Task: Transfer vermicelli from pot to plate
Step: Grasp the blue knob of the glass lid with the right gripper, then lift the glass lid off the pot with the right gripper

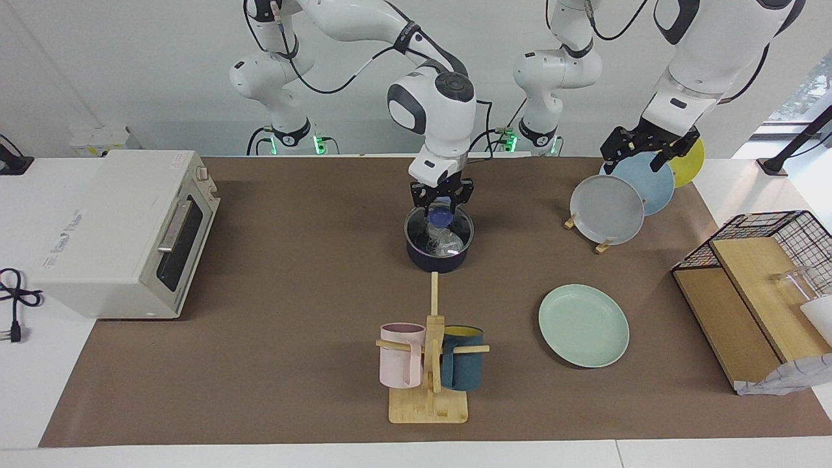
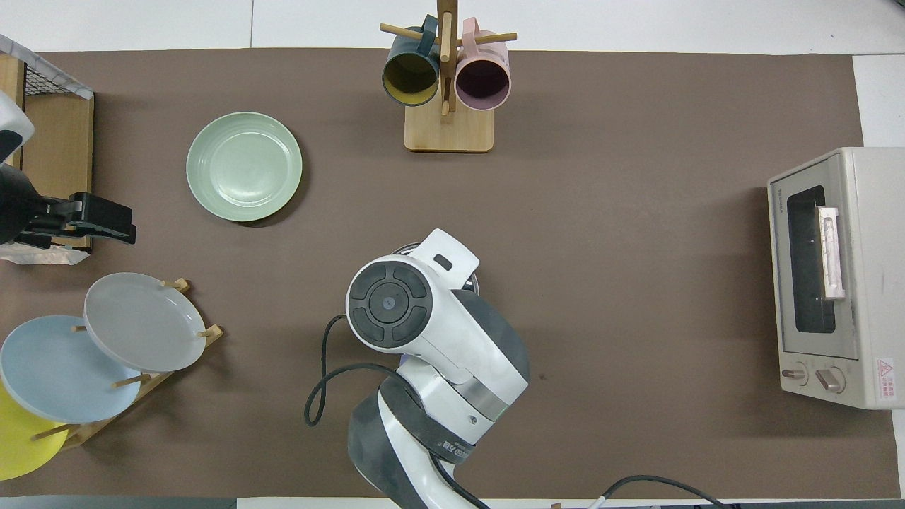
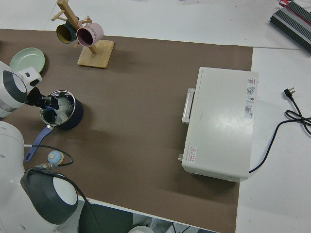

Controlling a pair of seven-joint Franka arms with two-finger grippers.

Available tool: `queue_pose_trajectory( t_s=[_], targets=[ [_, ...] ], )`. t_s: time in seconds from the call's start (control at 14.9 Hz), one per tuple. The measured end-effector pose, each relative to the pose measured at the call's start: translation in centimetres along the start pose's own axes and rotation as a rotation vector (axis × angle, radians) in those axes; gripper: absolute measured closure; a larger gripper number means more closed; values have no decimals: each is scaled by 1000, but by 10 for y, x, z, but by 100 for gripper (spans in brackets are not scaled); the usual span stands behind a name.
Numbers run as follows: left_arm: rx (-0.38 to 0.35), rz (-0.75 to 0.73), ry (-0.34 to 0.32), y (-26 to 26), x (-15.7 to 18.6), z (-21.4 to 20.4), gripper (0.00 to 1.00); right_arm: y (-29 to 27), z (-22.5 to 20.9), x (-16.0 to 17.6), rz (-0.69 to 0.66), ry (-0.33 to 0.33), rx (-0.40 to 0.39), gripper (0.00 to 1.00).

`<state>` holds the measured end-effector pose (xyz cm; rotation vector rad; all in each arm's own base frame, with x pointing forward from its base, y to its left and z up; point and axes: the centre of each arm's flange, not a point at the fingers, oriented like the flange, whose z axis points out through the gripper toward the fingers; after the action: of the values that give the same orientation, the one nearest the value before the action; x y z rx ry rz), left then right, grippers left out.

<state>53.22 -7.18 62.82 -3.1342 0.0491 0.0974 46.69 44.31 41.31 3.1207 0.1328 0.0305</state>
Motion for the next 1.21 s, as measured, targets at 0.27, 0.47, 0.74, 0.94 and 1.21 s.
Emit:
queue_pose_trajectory(
  t_s=[0.27, 0.47, 0.74, 0.94, 1.21],
  targets=[
    [0, 0, 0, 0, 0, 0, 0, 3, -9, 3, -5, 11, -14, 37],
    [0, 0, 0, 0, 0, 0, 0, 15, -39, 15, -3, 8, -34, 37],
    [0, 1, 0, 1, 0, 0, 0, 64, -77, 44, -1, 11, -35, 37],
    [1, 11, 2, 8, 0, 1, 0, 142, -97, 76, -23, 11, -35, 37],
    [-9, -47, 74, 101, -8, 28, 0, 249, -111, 100, -48, -24, -43, 37]
  ],
)
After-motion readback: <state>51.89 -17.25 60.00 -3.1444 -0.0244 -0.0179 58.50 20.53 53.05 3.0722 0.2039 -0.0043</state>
